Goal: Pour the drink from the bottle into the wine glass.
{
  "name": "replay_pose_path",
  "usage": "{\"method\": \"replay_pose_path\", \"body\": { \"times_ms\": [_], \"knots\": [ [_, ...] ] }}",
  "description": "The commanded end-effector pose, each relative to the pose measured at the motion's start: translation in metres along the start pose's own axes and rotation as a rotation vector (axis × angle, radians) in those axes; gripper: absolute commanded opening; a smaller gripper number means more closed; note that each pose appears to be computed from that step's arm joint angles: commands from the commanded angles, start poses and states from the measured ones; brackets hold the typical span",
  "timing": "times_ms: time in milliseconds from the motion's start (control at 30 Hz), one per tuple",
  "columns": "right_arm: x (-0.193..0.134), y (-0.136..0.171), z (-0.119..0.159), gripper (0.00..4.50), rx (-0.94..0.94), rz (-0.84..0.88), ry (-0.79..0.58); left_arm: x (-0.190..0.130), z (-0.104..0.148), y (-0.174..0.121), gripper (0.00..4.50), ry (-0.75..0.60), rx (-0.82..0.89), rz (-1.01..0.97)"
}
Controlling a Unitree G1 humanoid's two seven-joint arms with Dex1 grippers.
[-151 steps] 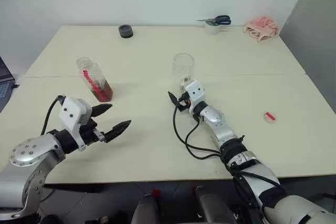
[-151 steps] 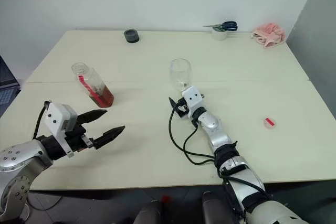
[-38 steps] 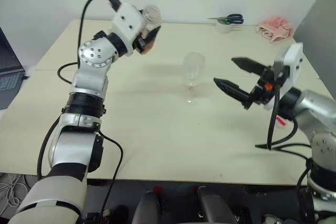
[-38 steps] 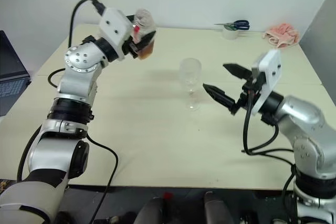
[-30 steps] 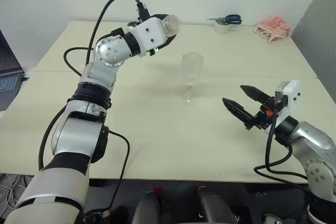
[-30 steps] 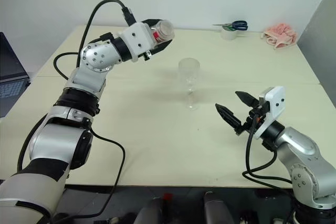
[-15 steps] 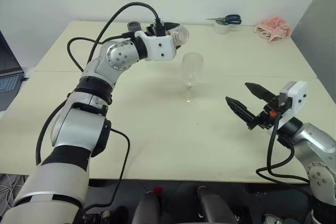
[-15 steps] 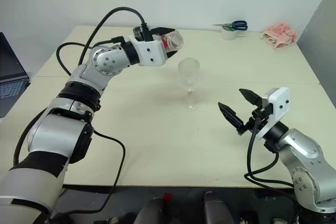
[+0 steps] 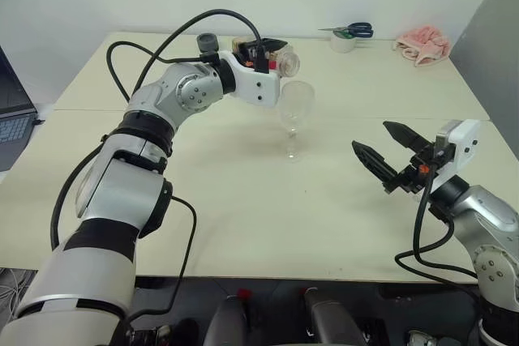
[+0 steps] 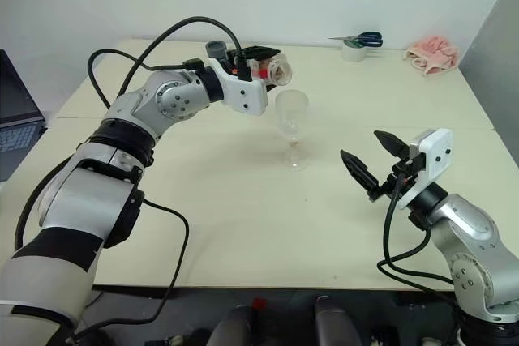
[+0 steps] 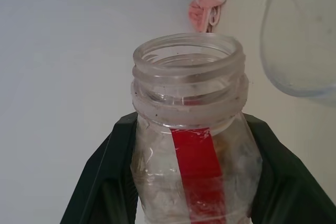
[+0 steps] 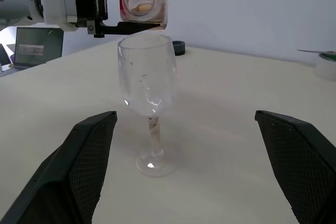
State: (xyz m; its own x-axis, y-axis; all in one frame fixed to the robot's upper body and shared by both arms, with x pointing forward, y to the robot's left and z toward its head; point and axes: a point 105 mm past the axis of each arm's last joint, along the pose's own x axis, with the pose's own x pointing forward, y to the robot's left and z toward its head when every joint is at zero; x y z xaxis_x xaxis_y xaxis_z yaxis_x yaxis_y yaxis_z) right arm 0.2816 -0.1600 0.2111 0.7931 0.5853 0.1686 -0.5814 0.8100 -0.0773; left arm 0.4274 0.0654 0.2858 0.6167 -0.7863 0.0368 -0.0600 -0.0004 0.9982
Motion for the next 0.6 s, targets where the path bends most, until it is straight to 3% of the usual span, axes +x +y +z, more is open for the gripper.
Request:
{"method": "replay_pose_path", "body": {
  "times_ms": [33, 600],
  "knots": [
    [0.0009, 0.0, 0.0106, 4.5, -0.04, -0.002, -0.04, 0.0011, 0.0047, 0.0234, 2.13, -0.019, 0.07, 0.063],
    [0.0038, -0.0033, 0.0142, 4.5, -0.046, -0.021, -0.049, 0.0043, 0.0088, 0.0282, 2.13, -0.035, 0.223, 0.071]
  ]
}}
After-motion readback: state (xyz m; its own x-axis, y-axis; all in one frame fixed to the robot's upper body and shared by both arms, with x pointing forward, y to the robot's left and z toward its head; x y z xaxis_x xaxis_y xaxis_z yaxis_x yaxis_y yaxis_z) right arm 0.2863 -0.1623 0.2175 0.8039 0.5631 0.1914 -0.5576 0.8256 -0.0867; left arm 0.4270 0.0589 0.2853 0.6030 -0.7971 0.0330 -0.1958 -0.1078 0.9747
